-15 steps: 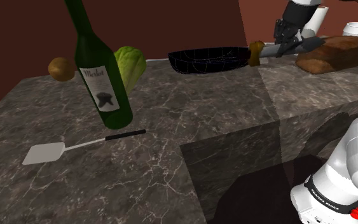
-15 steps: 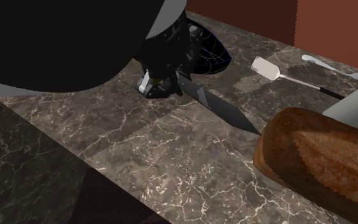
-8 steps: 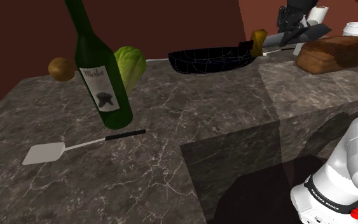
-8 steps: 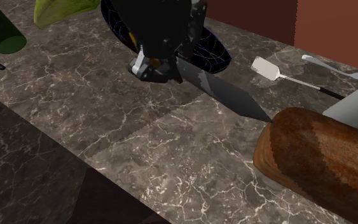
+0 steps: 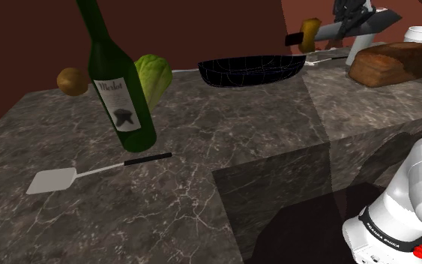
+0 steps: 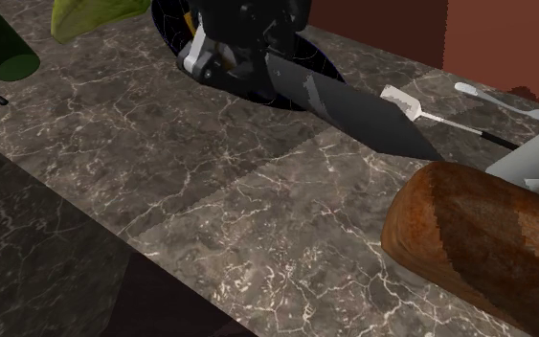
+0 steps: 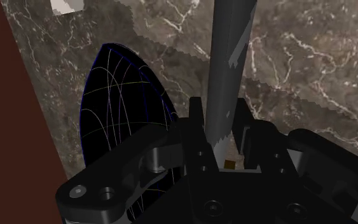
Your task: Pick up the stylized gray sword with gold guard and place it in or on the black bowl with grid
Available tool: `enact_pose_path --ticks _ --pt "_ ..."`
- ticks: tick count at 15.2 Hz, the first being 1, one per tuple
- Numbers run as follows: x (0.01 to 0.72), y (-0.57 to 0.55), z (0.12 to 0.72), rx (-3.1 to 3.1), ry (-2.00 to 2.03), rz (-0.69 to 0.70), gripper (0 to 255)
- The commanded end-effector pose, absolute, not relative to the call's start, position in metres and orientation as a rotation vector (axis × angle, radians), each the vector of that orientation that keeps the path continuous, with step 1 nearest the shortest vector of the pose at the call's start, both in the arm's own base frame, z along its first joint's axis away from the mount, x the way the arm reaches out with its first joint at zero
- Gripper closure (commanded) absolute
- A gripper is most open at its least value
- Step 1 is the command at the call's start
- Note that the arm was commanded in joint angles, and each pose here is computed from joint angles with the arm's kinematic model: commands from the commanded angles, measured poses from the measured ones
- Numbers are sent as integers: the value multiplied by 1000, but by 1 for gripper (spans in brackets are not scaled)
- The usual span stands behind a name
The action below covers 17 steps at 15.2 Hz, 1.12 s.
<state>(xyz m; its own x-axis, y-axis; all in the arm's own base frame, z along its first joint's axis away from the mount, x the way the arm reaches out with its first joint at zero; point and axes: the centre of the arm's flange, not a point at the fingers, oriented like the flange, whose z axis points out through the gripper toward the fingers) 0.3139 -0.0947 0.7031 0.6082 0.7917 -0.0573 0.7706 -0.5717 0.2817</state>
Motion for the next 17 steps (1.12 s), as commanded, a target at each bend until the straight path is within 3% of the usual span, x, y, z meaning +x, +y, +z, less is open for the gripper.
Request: enact_pose_path --ticks 1,17 --pt "328 -90 708 2558 1274 109 255" --pt "527 -21 702 2558 1274 109 255"
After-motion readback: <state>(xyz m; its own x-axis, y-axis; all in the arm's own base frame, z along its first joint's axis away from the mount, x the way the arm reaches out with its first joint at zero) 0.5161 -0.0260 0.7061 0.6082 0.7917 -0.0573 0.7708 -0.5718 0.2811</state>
